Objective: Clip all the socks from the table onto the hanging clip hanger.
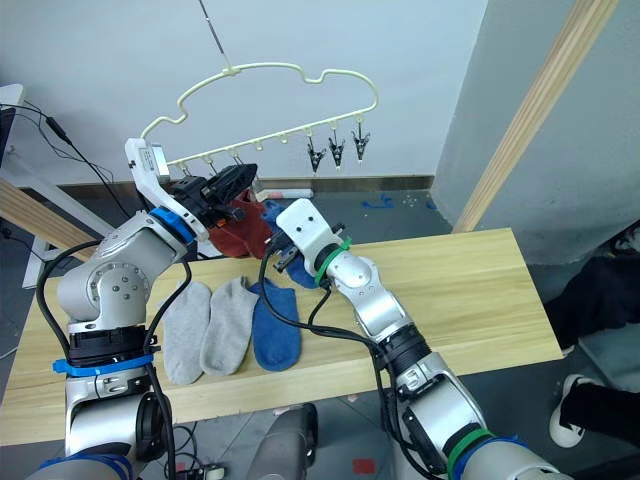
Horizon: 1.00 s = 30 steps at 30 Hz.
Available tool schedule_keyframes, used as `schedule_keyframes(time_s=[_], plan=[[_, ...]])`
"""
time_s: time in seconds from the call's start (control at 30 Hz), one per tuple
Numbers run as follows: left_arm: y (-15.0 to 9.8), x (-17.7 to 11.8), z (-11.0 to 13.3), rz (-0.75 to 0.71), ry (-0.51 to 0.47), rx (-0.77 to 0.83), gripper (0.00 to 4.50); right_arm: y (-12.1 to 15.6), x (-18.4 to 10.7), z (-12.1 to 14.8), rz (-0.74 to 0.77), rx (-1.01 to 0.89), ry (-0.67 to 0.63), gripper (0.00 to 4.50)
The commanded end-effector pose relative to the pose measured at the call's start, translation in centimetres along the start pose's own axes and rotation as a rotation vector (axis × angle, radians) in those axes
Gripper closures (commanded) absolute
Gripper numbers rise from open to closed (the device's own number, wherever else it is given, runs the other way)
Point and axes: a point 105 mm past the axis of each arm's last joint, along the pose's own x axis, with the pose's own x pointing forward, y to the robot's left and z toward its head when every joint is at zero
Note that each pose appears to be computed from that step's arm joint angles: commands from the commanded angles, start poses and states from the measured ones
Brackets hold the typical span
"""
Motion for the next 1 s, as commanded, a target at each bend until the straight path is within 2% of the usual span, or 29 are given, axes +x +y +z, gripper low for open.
schedule_keyframes(time_s=[0.03,1.0], plan=[[-0.4,-0.2,1.2,-0.008,-0.042,0.019,4.39,1.4,1.4,4.3,0.034,0.023,-0.145,4.50],[-0.7,-0.5,-0.4,0.034,-0.038,-0.050,4.39,3.5,2.4,7.2,0.120,0.176,-0.240,4.50]])
